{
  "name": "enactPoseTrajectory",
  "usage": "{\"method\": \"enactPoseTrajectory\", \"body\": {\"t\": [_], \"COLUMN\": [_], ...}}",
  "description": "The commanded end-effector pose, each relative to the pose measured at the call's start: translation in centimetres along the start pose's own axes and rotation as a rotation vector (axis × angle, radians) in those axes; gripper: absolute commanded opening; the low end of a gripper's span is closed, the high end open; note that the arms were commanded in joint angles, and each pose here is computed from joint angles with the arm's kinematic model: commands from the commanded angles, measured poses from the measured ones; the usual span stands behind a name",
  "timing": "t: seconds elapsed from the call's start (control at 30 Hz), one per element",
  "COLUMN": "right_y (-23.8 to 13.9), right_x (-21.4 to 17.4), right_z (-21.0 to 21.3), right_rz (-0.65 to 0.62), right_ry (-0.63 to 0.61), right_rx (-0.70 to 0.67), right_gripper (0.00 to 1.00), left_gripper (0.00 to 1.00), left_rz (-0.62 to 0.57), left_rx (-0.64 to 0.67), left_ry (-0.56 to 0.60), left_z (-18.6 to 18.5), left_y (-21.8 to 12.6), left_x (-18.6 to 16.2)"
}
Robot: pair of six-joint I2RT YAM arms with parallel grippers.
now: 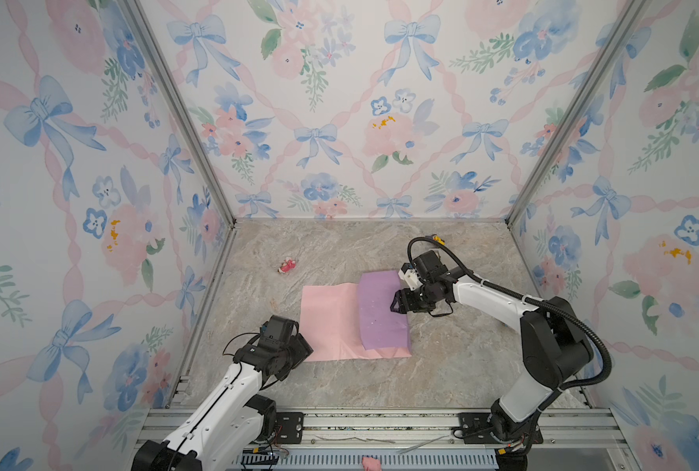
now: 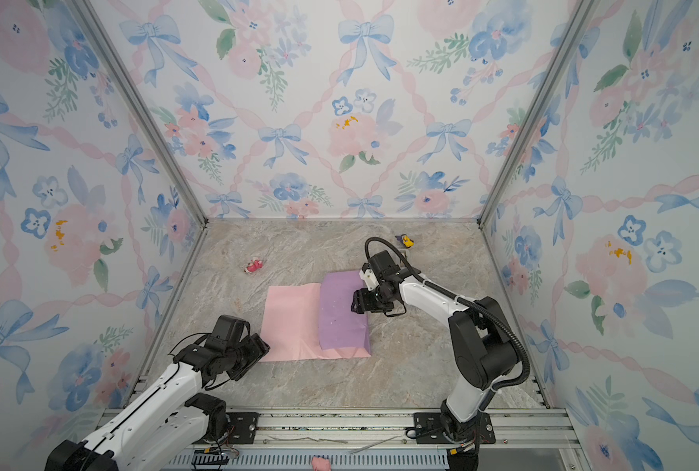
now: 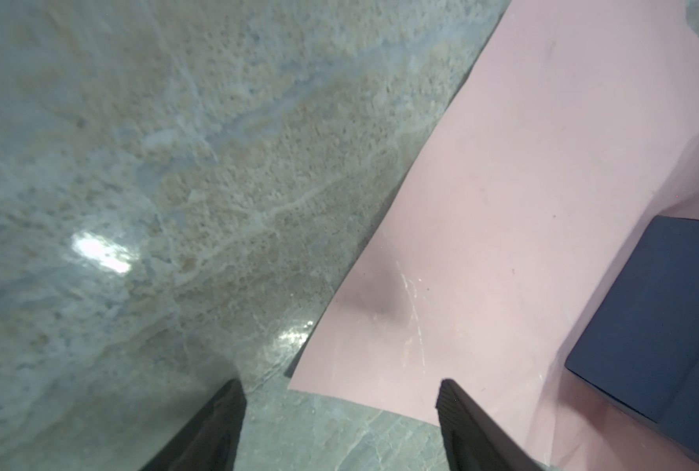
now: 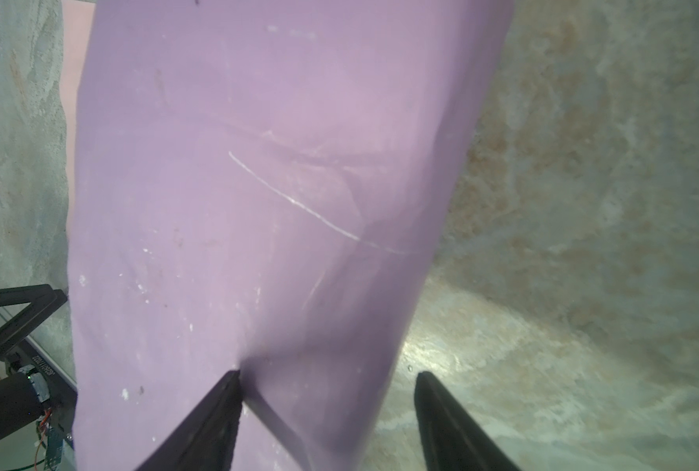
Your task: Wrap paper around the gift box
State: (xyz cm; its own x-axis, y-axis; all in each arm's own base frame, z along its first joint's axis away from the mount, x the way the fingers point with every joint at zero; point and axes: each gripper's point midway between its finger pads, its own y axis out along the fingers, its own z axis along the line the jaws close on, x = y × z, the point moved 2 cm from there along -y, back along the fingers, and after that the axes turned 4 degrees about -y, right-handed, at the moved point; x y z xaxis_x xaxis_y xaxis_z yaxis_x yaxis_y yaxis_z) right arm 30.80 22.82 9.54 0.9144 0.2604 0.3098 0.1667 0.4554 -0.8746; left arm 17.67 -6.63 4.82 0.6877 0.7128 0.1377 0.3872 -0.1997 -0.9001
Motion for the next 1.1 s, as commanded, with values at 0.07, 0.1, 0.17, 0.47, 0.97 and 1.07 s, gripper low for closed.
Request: {"method": "enactPoseTrajectory", "body": {"t": [0.07, 0.1, 0.17, 0.47, 0.97, 1.07], "right_y": [0.3, 0.2, 0.1, 0.2, 0.1, 0.1], "right_x": [-2.5, -2.5, -2.5, -2.4, -2.5, -2.6], "right_z": [-0.9, -0.8, -0.8, -0.8, -0.6, -0.6], "right_rz": [0.088, 0.085, 0.081, 0.077, 0.072, 0.075], "right_ry": [-0.005, -0.005, -0.006, -0.009, -0.014, -0.014], "right_rx": [-0.054, -0.053, -0.053, -0.048, -0.048, -0.049], "right_gripper": [0.69, 0.69, 0.69, 0.69, 0.69, 0.69], "left_gripper": [0.73, 0.72, 0.71, 0.72, 0.74, 0.74], "left_rz": [0.016, 0.026, 0.040, 0.009, -0.109, -0.102], "left_rx": [-0.063, -0.087, -0.126, -0.302, -0.400, -0.308], "left_ry": [0.010, 0.005, -0.005, -0.012, 0.103, 0.109], "left_z": [-0.7, -1.0, -1.5, -4.0, -6.5, -6.0], "left_y": [0.8, 0.9, 1.1, 1.0, 1.2, 1.2], "left_x": [-0.2, -0.3, -0.5, 0.4, 3.8, 4.3]}}
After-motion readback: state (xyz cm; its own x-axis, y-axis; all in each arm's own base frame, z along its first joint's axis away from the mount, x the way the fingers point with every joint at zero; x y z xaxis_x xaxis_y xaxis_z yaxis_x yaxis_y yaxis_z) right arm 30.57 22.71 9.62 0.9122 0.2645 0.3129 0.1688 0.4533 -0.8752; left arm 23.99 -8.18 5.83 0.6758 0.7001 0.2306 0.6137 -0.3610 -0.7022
